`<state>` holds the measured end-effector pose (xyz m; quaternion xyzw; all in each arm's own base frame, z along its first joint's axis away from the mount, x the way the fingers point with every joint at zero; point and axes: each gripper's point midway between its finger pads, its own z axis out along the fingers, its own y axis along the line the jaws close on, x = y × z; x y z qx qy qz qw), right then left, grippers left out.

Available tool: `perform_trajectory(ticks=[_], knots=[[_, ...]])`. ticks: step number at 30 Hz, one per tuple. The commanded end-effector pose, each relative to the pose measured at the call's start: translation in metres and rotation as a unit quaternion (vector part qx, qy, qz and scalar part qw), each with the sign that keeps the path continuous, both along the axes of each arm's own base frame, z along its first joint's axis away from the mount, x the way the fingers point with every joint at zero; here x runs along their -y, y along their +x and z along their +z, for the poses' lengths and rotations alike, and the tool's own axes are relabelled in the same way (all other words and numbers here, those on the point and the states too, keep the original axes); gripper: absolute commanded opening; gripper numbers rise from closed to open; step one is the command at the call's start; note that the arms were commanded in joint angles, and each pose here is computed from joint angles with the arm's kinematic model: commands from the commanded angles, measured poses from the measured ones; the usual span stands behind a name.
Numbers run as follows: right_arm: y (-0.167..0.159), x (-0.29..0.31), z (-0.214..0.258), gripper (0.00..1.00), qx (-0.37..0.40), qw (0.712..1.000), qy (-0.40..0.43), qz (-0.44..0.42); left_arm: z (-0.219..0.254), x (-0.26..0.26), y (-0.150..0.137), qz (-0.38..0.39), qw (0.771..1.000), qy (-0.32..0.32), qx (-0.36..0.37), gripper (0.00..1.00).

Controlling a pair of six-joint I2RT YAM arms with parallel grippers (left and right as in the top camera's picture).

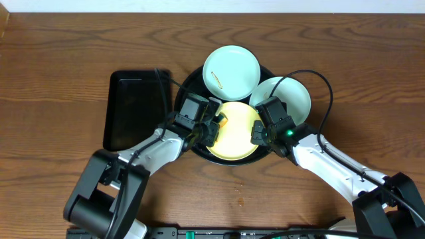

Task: Clean dirty plates on tray and stack at the side
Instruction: 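Scrub the yellow plate with the sponge while right gripper holds it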

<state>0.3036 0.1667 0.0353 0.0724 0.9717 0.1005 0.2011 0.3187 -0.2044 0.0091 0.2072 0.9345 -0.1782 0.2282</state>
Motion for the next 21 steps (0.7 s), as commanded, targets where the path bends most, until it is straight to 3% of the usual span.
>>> perform_trajectory(ticks=[1,14,21], knots=[[-0.002,0.001,-0.004,0.01,-0.005,1.0,-0.005,-0.003,-0.022,0.0,-0.012,-0.011,0.999,0.006,-0.034,0.08],[-0.009,0.005,-0.013,0.01,-0.013,1.0,-0.009,-0.003,-0.022,0.0,-0.012,-0.008,0.999,0.006,-0.037,0.07],[-0.019,0.0,-0.038,0.01,-0.056,0.998,-0.007,0.008,-0.033,-0.001,-0.017,0.006,0.998,0.004,-0.061,0.07]])
